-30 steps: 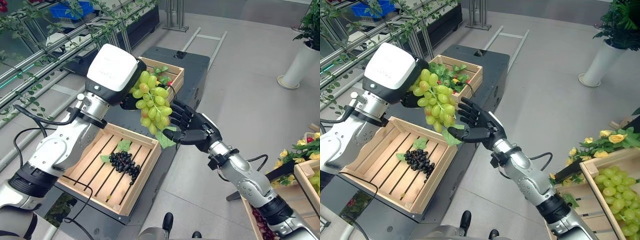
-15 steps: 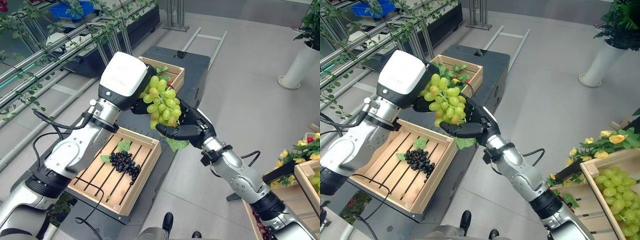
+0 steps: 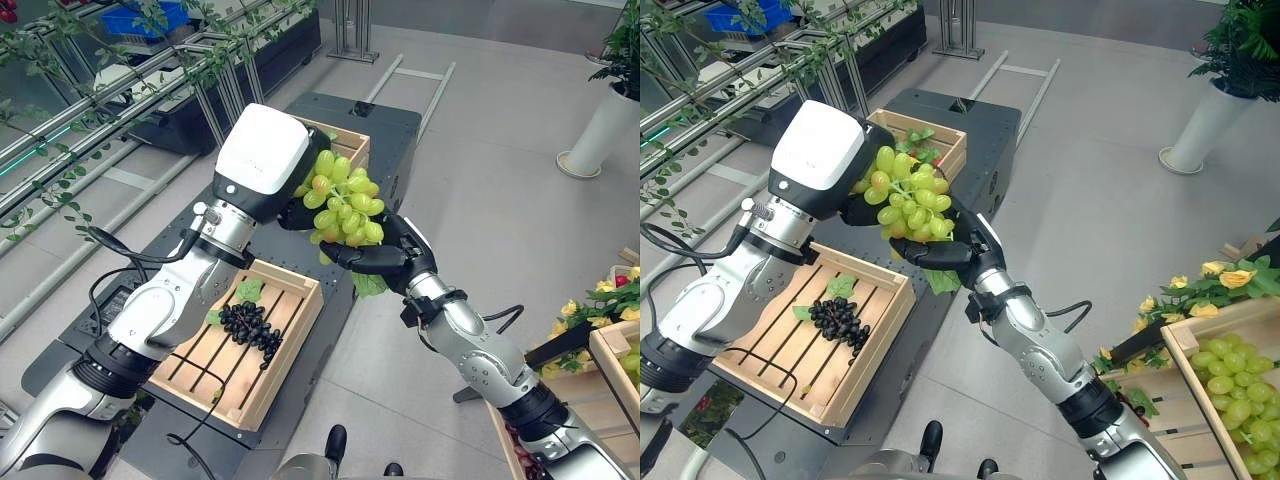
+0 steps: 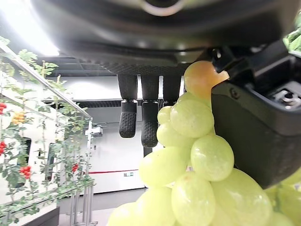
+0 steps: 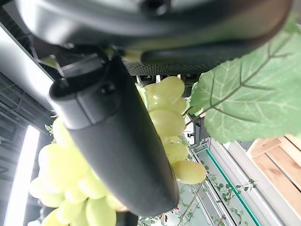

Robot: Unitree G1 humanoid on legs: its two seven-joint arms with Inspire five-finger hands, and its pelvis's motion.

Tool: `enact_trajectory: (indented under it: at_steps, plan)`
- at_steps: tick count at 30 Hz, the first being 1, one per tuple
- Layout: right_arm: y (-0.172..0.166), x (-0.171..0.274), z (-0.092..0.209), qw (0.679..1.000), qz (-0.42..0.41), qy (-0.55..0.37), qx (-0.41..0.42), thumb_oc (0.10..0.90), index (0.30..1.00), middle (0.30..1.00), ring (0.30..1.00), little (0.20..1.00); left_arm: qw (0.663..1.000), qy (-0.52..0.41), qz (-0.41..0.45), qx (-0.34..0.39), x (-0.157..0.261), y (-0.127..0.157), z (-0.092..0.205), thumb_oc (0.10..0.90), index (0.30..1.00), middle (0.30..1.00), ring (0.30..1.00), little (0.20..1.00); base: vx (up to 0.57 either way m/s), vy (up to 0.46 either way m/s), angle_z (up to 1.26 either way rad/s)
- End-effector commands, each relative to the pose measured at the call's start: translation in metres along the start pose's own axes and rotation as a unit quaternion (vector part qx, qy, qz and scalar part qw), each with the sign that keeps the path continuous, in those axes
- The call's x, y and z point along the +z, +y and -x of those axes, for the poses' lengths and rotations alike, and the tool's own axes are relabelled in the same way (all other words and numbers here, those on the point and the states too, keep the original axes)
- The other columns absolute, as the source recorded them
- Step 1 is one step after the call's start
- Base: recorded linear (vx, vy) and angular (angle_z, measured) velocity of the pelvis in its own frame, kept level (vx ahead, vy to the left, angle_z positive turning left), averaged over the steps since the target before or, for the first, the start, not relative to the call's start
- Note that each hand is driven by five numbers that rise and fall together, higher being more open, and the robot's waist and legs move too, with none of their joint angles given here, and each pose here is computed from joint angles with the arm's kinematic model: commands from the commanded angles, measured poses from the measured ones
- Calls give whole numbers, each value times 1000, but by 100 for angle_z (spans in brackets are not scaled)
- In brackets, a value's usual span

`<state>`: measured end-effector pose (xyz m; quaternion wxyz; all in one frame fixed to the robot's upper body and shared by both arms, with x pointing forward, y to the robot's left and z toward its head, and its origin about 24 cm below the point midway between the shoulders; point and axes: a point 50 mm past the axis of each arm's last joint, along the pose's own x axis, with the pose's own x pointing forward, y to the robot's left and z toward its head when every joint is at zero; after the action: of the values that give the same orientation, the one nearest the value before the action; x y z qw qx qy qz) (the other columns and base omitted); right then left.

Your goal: Pick up the fruits from the basket on one side to the basket on the other side

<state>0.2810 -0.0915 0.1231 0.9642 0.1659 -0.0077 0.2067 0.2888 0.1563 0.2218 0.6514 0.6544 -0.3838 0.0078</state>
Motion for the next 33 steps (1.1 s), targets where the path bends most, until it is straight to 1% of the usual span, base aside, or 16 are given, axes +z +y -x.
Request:
enact_trajectory:
  at_steps: [1,2,3,4,5,15,17,20,22,23,24,25,33]
  plan:
    - [35,52,1,987,-31,-141,66,800,900,900,900,900,996,-44,-9,81,13,30,-19,400,300,300,300,300,0,0,0]
    - [34,52,1,987,-32,-141,66,631,646,646,646,646,996,-46,-10,76,13,30,-19,400,300,300,300,300,0,0,0]
    - [34,52,1,987,-32,-141,65,544,516,516,516,516,996,-47,-10,74,14,29,-19,400,300,300,300,300,0,0,0]
    - [33,51,2,987,-33,-141,66,488,432,432,432,432,997,-51,-14,63,15,28,-18,400,300,300,300,300,0,0,0]
    - [33,51,2,987,-33,-141,65,400,300,300,300,300,997,-52,-14,58,15,27,-18,400,300,300,300,300,0,0,0]
    - [30,50,5,987,-31,-144,67,400,300,300,300,300,998,-53,-22,17,13,18,-14,400,300,300,300,300,0,0,0]
    - [27,49,5,987,-32,-142,62,400,300,300,300,300,998,-50,-28,-8,11,14,-13,400,300,300,300,300,0,0,0]
    - [25,47,5,988,-29,-140,59,400,300,300,300,300,998,-44,-30,-20,9,10,-12,400,300,300,300,300,0,0,0]
    - [24,46,6,988,-27,-141,55,400,300,300,300,300,998,-37,-31,-30,6,8,-11,494,441,441,441,441,0,0,0]
    - [23,46,6,988,-26,-141,54,400,300,300,300,300,998,-32,-31,-36,4,6,-10,657,686,686,686,686,0,0,0]
    - [22,46,6,988,-25,-141,53,400,300,300,300,300,998,-31,-31,-37,4,6,-10,717,775,775,775,775,0,0,0]
    - [21,46,6,988,-24,-141,51,400,300,300,300,300,998,-28,-32,-38,3,5,-9,800,900,900,900,900,0,0,0]
    - [6,47,13,989,-9,-147,19,400,300,300,300,300,997,42,-8,-65,-21,-3,7,800,900,900,900,900,0,0,0]
